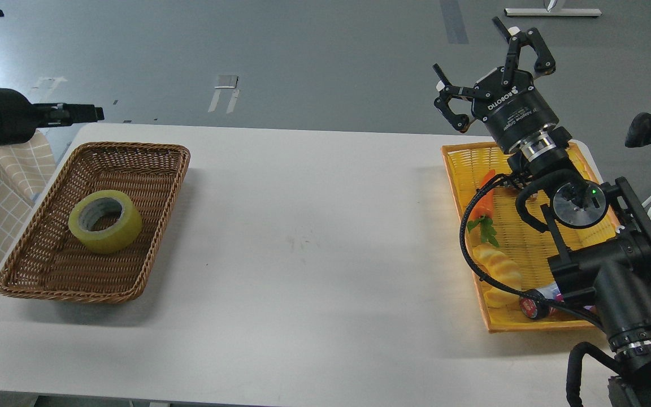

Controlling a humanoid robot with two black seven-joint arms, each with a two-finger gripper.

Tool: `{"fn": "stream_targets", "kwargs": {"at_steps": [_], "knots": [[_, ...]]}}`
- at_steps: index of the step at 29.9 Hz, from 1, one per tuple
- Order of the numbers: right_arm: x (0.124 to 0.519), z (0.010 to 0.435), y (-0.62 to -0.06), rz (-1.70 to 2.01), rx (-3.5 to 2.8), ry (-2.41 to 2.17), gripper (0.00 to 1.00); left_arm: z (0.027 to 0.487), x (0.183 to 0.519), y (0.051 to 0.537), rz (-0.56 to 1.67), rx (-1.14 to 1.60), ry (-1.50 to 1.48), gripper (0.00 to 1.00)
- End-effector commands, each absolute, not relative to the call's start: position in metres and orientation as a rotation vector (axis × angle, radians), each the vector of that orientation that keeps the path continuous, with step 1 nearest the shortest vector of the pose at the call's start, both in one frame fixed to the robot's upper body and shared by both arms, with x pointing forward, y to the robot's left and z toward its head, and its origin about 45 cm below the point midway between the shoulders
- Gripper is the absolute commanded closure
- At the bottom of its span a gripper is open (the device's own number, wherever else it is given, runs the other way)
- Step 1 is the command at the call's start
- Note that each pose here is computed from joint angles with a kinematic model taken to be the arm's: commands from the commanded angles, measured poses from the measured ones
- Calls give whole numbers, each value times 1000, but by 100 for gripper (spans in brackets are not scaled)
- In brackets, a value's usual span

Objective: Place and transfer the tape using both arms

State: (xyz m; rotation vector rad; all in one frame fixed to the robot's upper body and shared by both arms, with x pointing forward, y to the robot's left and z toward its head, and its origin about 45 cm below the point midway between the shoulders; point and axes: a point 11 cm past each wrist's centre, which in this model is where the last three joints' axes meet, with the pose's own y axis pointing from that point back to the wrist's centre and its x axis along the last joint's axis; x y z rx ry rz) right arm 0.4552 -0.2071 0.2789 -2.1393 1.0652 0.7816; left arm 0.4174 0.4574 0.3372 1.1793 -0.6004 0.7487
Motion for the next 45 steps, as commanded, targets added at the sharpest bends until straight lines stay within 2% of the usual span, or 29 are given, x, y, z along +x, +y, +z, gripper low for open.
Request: {"fn": "stream_targets", "kwargs": {"at_steps": [1,6,9,14,18,19,26,33,45], "knots": [[456,281,-207,777,-2141,1062,0,381,437,422,826,948,-610,31],[457,286,-205,767,-2146,1052,0,398,451,362,790,665,-584,30],[458,288,-205,764,-2147,1050,0,405,458,323,764,494,-541,23],[458,290,-204,760,-2148,1047,0,406,467,256,703,254,-431,18],[459,292,-204,755,-2150,1043,0,412,471,216,668,105,-361,3],[460,294,-203,750,-2152,1040,0,413,471,209,668,50,-325,2],[466,305,-212,709,-2172,1059,0,407,470,190,689,-227,-127,2],[471,321,-205,668,-2204,1039,0,382,469,204,767,-419,11,2],[477,315,-186,682,-2316,1048,0,347,472,228,869,-492,114,2]]}}
